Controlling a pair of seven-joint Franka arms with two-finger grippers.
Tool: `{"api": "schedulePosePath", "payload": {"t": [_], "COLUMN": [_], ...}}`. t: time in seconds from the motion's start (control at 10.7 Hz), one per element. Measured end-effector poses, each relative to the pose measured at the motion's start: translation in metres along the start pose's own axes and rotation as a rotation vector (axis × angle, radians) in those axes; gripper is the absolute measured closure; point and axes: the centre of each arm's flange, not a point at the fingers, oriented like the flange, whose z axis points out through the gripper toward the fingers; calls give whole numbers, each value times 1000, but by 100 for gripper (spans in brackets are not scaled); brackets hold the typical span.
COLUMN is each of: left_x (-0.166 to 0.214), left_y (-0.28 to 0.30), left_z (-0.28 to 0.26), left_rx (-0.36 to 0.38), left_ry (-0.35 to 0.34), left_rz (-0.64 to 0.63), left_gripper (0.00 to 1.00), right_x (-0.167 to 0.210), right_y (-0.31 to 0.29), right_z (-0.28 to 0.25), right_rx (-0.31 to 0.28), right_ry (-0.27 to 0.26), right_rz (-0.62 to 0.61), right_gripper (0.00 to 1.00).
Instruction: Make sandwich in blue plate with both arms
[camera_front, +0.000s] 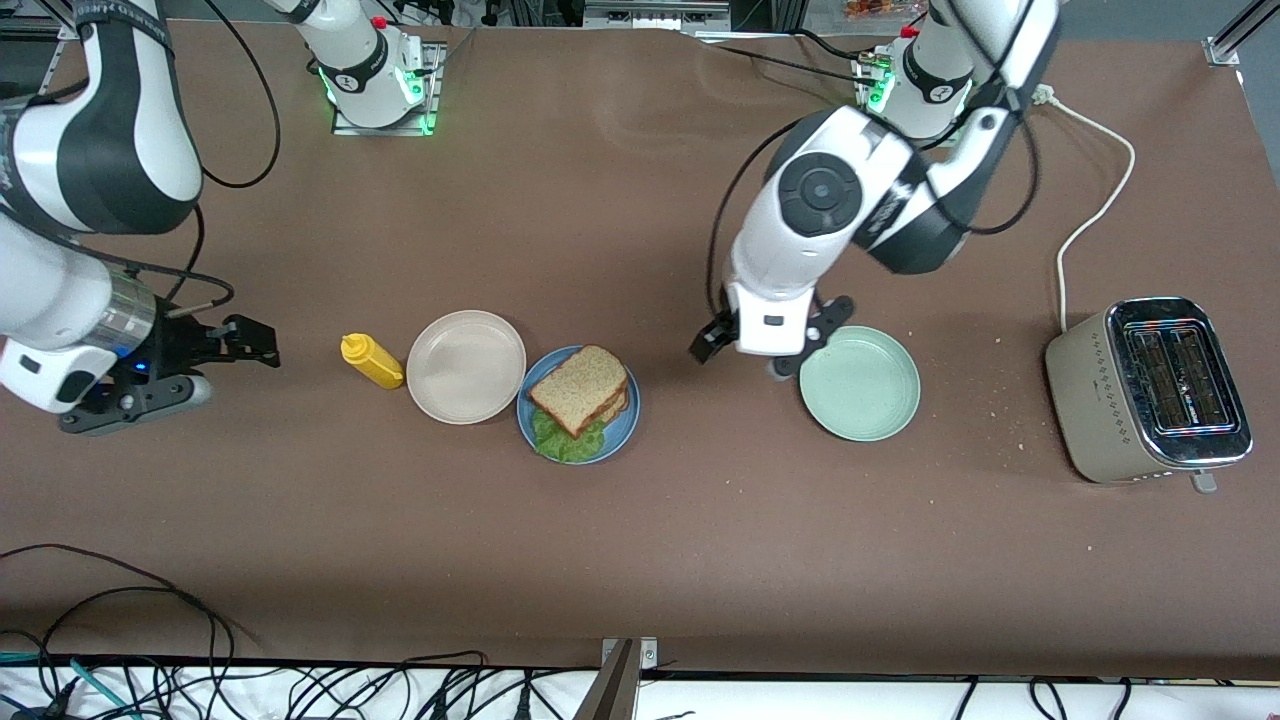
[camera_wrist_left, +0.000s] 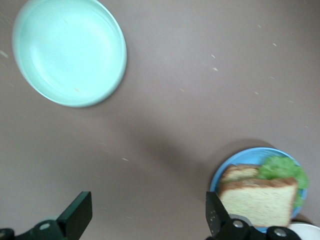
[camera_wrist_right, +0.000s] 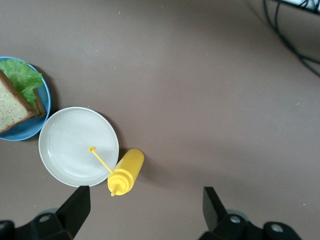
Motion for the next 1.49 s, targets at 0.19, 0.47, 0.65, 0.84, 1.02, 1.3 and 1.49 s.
{"api": "schedulePosePath", "payload": {"t": [0.19,0.47,0.65,0.84,1.02,1.3,1.49], "left_x": [49,123,169,198,202,225,235], "left_y": [-33,-88,-128,-157,-163,-186,-207], "left_z": [-32,-67,-88,-103,-107,-117,-130], "left_rx": [45,92,102,96,97,79,77], "left_ry": [6,-19,-37,-45,-47,-48,-47], "left_rz": [67,202,289,358,371,406,437], "left_gripper": [0,0,0,0,0,0,0], "right_x": [2,-3,-2,-1,-10,-14,-12], "right_y": [23,36,7,-2,33,45,36], "right_z": [-10,-8,-16,-26,-28,-29,-29], "right_rx": [-15,6,-14,-30,-40,-33,-28], "right_ry": [67,51,13,17,17,19,19], "right_rz": [53,199,276,239,220,226,215], "right_gripper": [0,0,0,0,0,0,0]}}
